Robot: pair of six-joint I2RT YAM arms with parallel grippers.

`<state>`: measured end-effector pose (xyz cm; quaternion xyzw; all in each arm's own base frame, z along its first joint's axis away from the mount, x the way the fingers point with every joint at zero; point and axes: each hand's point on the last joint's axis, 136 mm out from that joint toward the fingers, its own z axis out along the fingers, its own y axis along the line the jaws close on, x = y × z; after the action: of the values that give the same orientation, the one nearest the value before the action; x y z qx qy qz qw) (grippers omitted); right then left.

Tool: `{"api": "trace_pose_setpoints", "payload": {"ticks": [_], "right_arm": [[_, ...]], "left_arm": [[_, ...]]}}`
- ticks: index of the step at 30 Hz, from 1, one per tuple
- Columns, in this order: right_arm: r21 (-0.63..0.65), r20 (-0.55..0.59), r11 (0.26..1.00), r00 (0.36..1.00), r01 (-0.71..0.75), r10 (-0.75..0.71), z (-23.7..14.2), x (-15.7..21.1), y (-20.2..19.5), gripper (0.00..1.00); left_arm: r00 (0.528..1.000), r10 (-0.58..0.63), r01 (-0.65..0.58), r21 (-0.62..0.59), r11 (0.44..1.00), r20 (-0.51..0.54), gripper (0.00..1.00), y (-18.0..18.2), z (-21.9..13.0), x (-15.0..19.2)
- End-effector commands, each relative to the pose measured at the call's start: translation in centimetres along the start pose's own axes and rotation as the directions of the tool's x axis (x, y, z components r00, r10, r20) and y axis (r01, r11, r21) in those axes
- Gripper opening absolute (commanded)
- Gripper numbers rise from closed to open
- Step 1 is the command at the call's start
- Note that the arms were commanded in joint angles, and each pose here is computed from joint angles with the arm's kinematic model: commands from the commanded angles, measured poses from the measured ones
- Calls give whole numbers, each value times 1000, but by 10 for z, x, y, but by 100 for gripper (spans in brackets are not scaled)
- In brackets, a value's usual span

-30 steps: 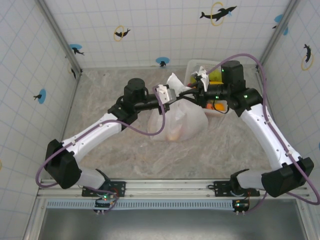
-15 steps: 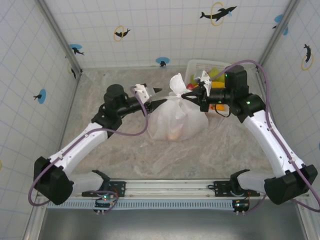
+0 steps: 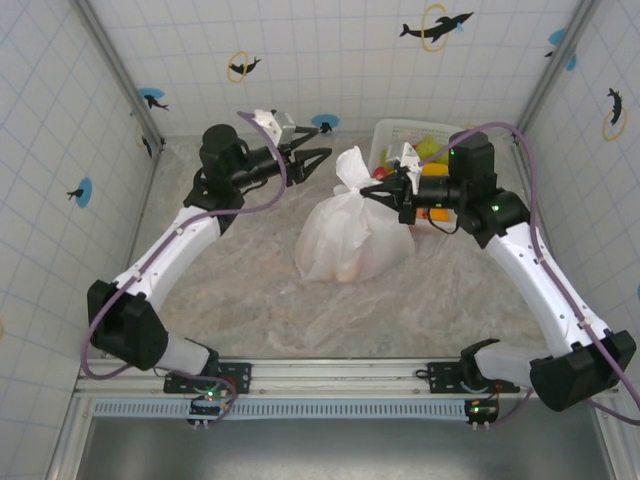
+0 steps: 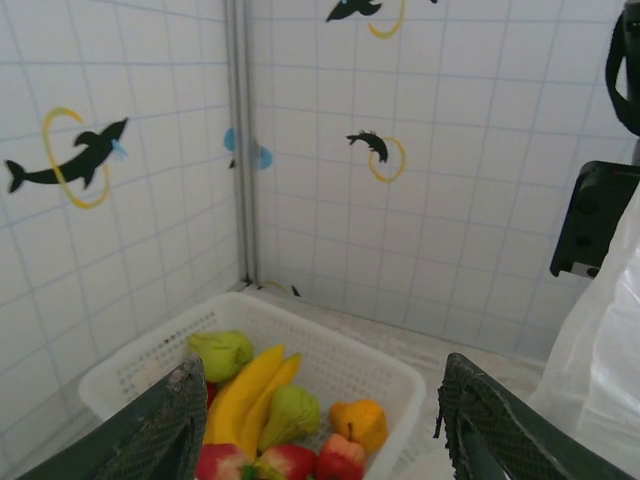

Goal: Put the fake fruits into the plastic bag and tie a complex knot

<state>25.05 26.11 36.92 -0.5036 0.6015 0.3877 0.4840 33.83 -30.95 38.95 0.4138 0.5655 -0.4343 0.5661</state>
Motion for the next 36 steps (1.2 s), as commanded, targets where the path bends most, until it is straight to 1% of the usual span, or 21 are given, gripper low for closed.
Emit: {"api": "trace_pose_setpoints", "payload": {"ticks": [1,4,6,8,15,21,24,31,36], "right_arm": [[-26,22,999,999,41,-40,1,-2,7,0],[-26,19,999,999,38,-38,2,0,7,0],[-25,14,999,999,35,-35,2,1,7,0],[-19,5,999,1000,30,-30,3,4,5,0],[-3,-13,1000,999,30,-30,3,7,2,0],[19,-65,999,997,35,-34,3,15,-2,0],[32,-70,998,997,47,-45,2,15,-4,0],[64,-69,995,995,74,-70,0,11,-7,0],[94,-67,991,994,97,-91,-2,7,-11,0]], "left_arm": [[1000,-16,14,144,990,14,64,-31,14,-10],[1000,-10,7,224,975,10,66,-47,20,-8],[1000,16,-19,290,957,14,67,-63,20,-8],[999,49,-54,323,945,24,69,-75,18,-7],[997,76,-83,367,926,33,71,-89,12,-5],[996,83,-86,383,920,23,75,-95,13,-6],[995,103,-96,380,920,3,76,-98,16,-2],[990,102,-64,340,938,-94,78,-94,25,19],[985,93,-43,316,948,-144,80,-91,28,29]]}}
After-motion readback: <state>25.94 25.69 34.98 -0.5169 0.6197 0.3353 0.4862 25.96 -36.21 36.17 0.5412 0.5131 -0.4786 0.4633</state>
